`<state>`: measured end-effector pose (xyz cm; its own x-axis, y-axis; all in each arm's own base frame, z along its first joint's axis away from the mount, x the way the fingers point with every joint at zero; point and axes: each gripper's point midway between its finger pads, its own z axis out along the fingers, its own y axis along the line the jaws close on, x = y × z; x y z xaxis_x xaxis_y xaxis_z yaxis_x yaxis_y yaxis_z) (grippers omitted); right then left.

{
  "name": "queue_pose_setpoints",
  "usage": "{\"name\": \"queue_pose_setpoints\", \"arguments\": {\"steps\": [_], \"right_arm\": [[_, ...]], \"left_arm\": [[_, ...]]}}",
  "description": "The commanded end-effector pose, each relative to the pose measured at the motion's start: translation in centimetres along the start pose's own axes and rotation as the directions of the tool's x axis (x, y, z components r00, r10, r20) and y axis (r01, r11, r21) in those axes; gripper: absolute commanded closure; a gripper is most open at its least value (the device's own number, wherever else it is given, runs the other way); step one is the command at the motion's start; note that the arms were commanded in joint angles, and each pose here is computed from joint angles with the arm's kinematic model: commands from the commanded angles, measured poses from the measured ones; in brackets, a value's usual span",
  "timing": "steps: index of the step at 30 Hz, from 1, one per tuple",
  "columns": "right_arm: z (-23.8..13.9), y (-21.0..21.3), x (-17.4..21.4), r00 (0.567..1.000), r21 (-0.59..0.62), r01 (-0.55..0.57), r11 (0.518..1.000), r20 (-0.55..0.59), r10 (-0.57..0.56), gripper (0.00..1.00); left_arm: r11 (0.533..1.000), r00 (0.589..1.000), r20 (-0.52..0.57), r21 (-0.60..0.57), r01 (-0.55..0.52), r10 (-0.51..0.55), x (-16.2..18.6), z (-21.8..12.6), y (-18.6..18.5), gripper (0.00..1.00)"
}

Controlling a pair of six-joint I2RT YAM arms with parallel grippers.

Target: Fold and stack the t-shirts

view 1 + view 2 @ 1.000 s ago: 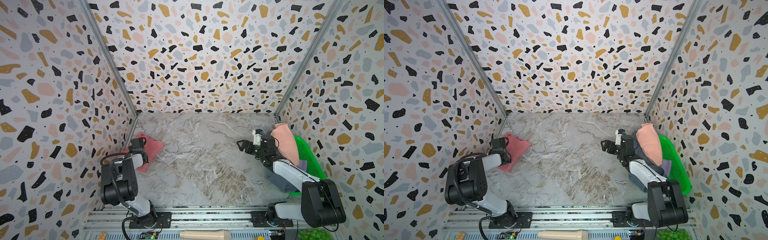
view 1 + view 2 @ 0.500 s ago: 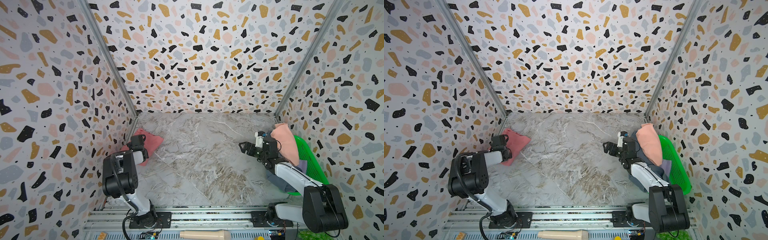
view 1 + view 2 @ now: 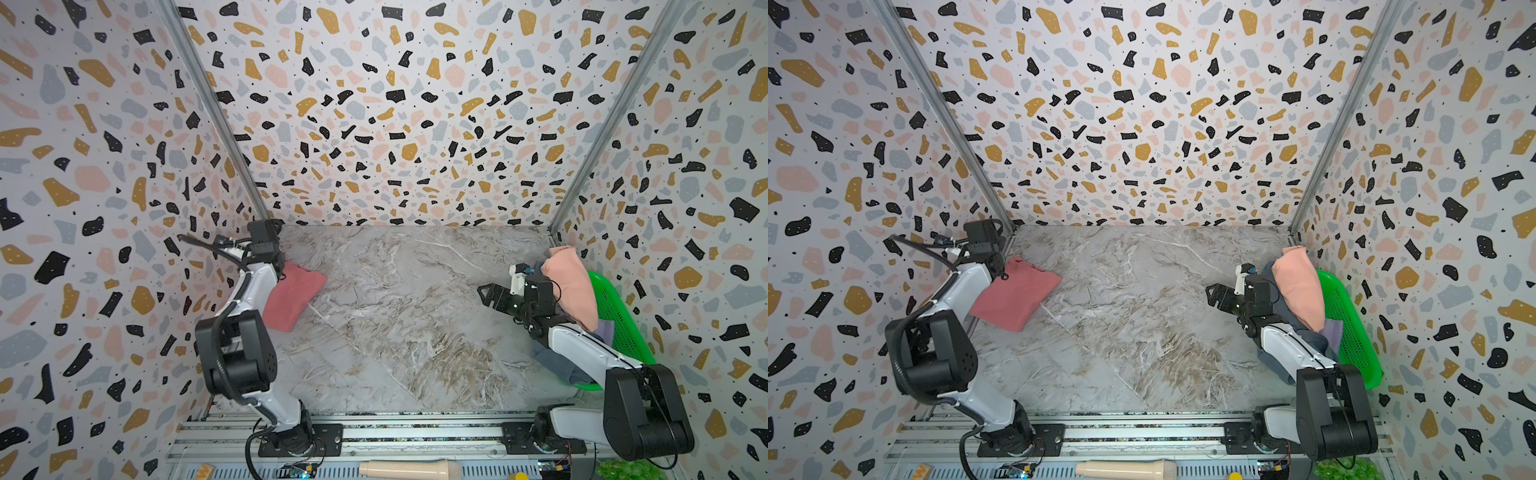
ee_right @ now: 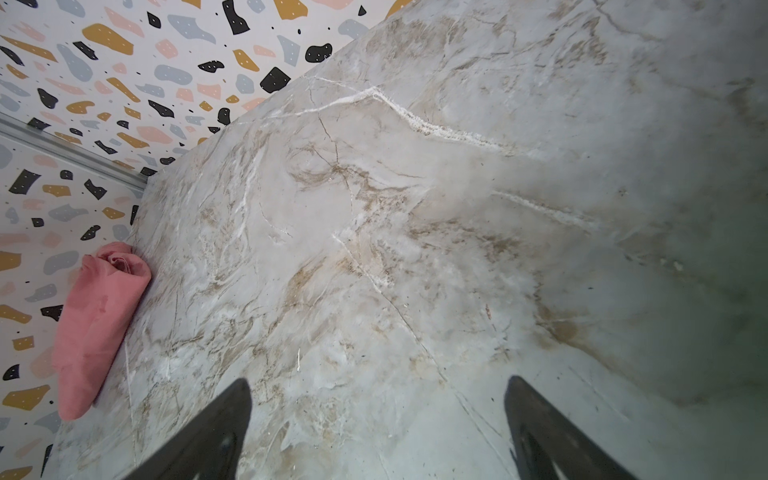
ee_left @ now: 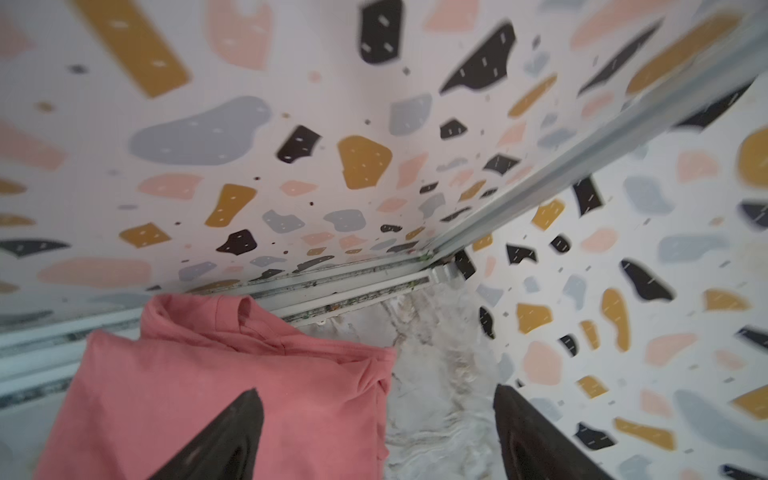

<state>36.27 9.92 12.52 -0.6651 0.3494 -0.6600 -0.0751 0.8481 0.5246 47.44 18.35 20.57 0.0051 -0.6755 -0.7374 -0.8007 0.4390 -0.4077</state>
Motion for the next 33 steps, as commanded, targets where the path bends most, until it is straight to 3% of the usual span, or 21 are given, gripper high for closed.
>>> {"name": "queue_pose_setpoints", "arguments": {"steps": [1,4,9,14,16,18,22,25,28,33], "right_arm": [[0.0,0.5,-0.8,1.000,-0.017,-0.002,1.000,0.016,0.003,0.05],[0.0,0.5,-0.8,1.000,-0.013,-0.007,1.000,0.016,0.007,0.05],[-0.3,-0.1,-0.6,1.000,0.015,-0.009,1.000,0.022,0.008,0.05],[0.0,-0.4,-0.5,1.000,0.025,-0.014,1.000,0.012,0.014,0.05],[0.1,-0.3,-0.6,1.000,0.022,-0.014,1.000,0.014,0.014,0.05],[0.1,-0.3,-0.7,1.000,0.023,-0.014,1.000,0.016,0.013,0.05],[0.1,-0.3,-1.0,1.000,0.027,-0.012,1.000,0.022,0.011,0.05],[0.1,-0.3,-0.9,1.000,0.031,-0.008,0.999,0.018,0.007,0.05],[-0.1,-0.5,-0.9,1.000,0.043,-0.003,0.999,0.020,0.002,0.05],[0.1,-0.7,-0.7,1.000,0.046,-0.006,0.999,0.012,0.006,0.05]], "left_arm": [[0.889,0.852,-0.287,0.002,-0.457,0.438,6.4,3.1,2.3,0.12],[0.832,0.762,-0.350,0.107,-0.545,0.544,8.9,4.7,1.5,0.12],[0.747,0.647,-0.391,0.202,-0.633,0.655,10.7,6.3,1.2,0.12],[0.715,0.599,-0.436,0.169,-0.678,0.671,11.5,8.5,3.1,0.12],[0.742,0.621,-0.466,0.128,-0.658,0.630,12.0,9.5,4.5,0.12],[0.790,0.669,-0.493,0.063,-0.610,0.556,12.2,10.3,6.2,0.13],[0.923,0.800,-0.501,-0.006,-0.384,0.329,12.9,11.4,9.1,0.13],[0.977,0.859,-0.490,-0.060,-0.207,0.152,12.7,12.2,11.4,0.14],[0.986,0.876,-0.472,-0.068,-0.150,0.101,12.1,12.5,12.2,0.14],[0.989,0.874,-0.466,0.011,-0.149,0.137,11.4,12.2,10.5,0.14]]}}
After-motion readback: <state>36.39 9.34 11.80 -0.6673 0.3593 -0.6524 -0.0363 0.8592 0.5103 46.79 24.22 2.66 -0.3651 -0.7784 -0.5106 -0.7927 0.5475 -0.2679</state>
